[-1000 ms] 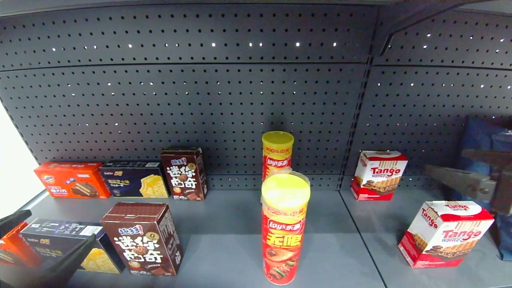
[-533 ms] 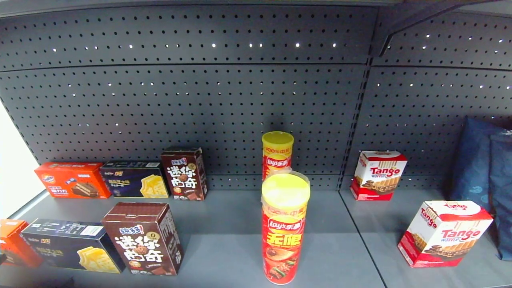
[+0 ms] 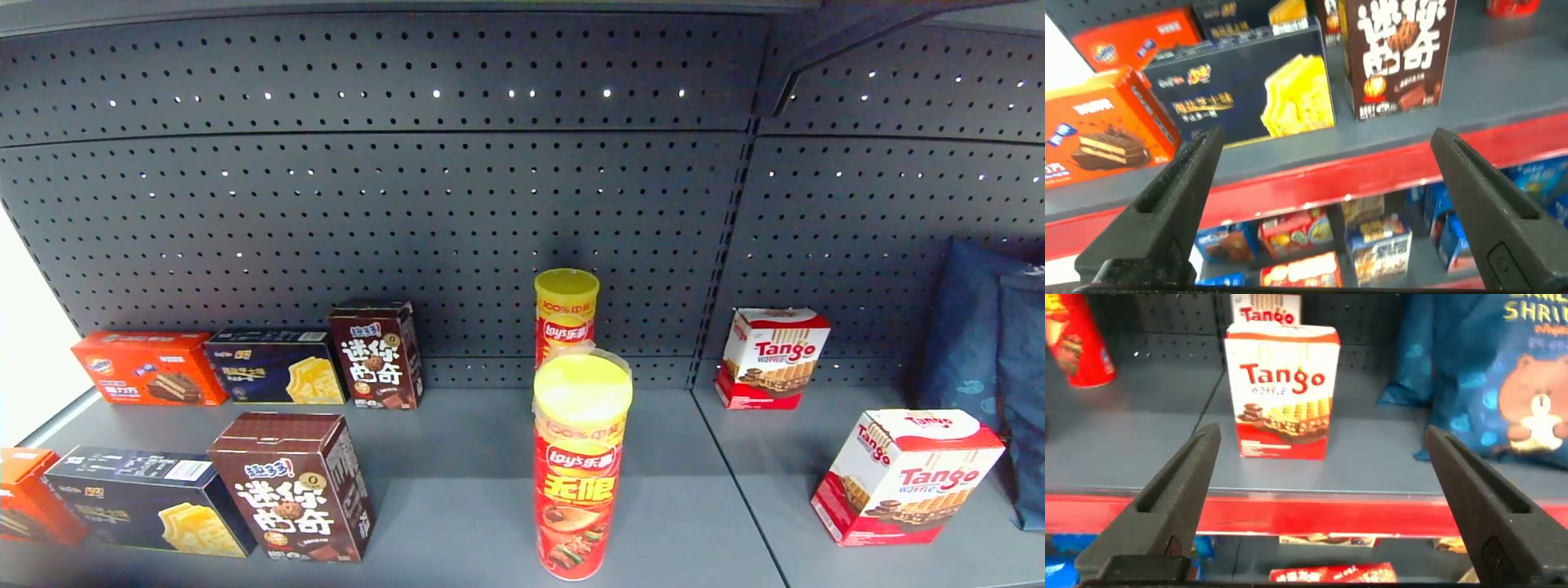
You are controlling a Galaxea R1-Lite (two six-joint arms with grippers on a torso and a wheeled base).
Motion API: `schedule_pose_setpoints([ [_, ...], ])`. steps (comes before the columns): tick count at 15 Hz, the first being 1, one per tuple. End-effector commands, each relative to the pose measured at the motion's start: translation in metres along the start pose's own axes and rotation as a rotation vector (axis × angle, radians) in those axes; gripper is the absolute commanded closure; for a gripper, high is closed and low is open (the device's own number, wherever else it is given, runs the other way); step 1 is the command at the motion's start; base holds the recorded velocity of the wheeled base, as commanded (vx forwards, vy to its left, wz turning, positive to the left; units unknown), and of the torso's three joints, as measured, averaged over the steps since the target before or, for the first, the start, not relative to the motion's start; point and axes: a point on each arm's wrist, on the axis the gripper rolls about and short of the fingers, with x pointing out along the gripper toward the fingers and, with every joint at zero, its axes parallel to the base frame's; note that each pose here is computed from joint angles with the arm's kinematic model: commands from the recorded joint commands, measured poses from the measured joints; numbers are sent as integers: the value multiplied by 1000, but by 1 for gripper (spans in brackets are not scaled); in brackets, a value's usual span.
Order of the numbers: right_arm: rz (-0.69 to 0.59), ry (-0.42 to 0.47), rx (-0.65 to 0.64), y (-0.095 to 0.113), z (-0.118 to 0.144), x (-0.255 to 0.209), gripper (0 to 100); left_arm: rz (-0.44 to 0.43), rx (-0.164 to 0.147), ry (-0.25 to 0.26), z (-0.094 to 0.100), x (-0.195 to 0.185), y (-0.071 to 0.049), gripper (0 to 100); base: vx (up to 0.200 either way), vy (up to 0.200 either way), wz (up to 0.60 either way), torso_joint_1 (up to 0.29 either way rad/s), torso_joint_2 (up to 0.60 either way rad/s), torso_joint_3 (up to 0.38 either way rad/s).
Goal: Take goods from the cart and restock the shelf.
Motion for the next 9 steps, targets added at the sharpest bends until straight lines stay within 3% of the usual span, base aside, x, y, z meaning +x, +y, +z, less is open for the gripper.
schedule_pose_setpoints([
  [1, -43, 25, 5, 0, -26, 1, 0, 7, -10, -28, -1, -3, 1, 0, 0, 0, 0, 0, 0, 0],
  [3, -17, 38, 8, 0, -27, 1, 0, 10, -7, -29, -1, -3, 0, 0, 0, 0, 0, 0, 0, 0],
  [4, 92, 58, 11, 0, -33, -2, 0, 7, -4, -28, -1, -3, 0, 0, 0, 0, 0, 0, 0, 0],
  [9, 76, 18, 53, 1, -35, -5, 0, -20, -6, -33, -1, -2, 1, 0, 0, 0, 0, 0, 0, 0],
])
